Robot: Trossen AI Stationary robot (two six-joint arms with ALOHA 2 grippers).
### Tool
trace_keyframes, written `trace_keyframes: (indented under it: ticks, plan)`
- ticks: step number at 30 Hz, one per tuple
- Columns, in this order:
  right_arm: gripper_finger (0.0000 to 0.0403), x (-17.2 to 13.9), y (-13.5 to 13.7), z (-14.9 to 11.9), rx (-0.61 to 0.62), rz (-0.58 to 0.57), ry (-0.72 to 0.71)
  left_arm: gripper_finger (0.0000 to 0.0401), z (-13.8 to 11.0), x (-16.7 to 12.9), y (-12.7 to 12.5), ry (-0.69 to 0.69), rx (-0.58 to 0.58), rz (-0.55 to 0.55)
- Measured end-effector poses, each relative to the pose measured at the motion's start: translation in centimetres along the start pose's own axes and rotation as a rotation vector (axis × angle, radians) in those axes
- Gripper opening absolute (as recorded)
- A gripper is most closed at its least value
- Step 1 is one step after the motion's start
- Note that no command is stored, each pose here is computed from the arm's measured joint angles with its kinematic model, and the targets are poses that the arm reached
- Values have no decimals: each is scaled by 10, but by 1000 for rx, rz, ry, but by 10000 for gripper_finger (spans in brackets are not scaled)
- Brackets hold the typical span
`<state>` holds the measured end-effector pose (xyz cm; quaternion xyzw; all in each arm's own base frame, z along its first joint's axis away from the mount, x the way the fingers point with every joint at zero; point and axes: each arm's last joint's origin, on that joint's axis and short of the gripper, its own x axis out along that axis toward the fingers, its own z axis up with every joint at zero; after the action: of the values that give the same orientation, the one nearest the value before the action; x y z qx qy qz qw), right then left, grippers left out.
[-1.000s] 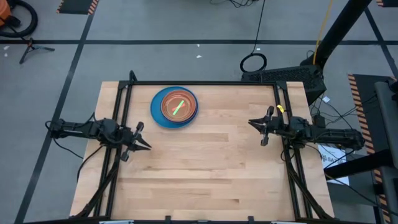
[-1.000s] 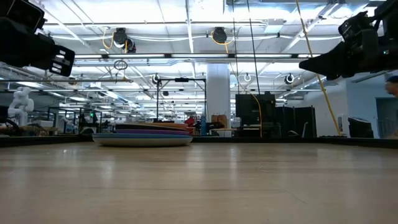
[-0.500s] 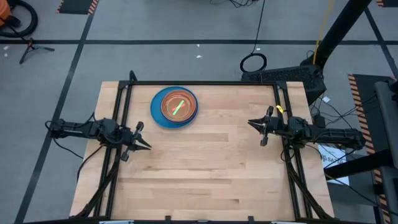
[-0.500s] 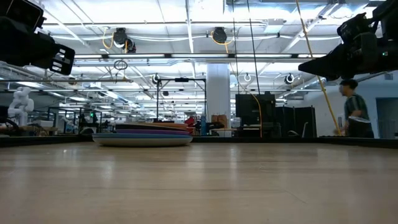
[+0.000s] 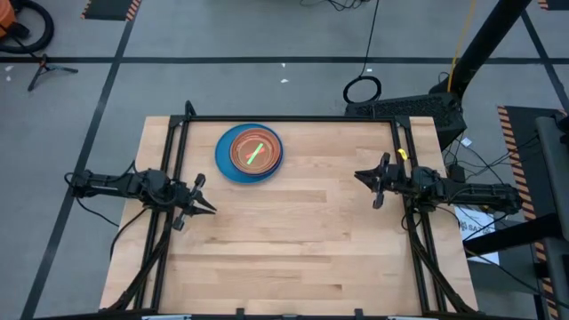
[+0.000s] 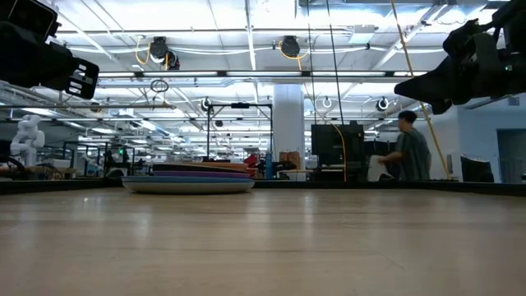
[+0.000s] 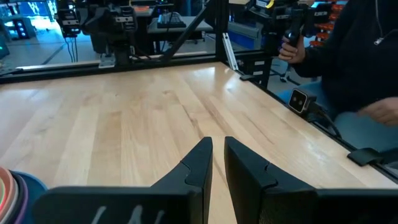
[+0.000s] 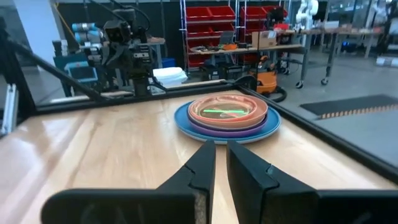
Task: Stack plastic plates
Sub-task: Return to Home Position
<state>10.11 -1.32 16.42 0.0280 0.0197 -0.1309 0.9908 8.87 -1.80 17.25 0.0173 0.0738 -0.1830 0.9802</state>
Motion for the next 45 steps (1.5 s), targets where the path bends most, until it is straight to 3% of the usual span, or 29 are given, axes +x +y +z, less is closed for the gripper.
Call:
trace_keyframes:
  ticks: [45]
  plan:
    - [34, 0, 0, 0, 34, 1, 1, 49, 0, 0, 0, 0, 0, 0]
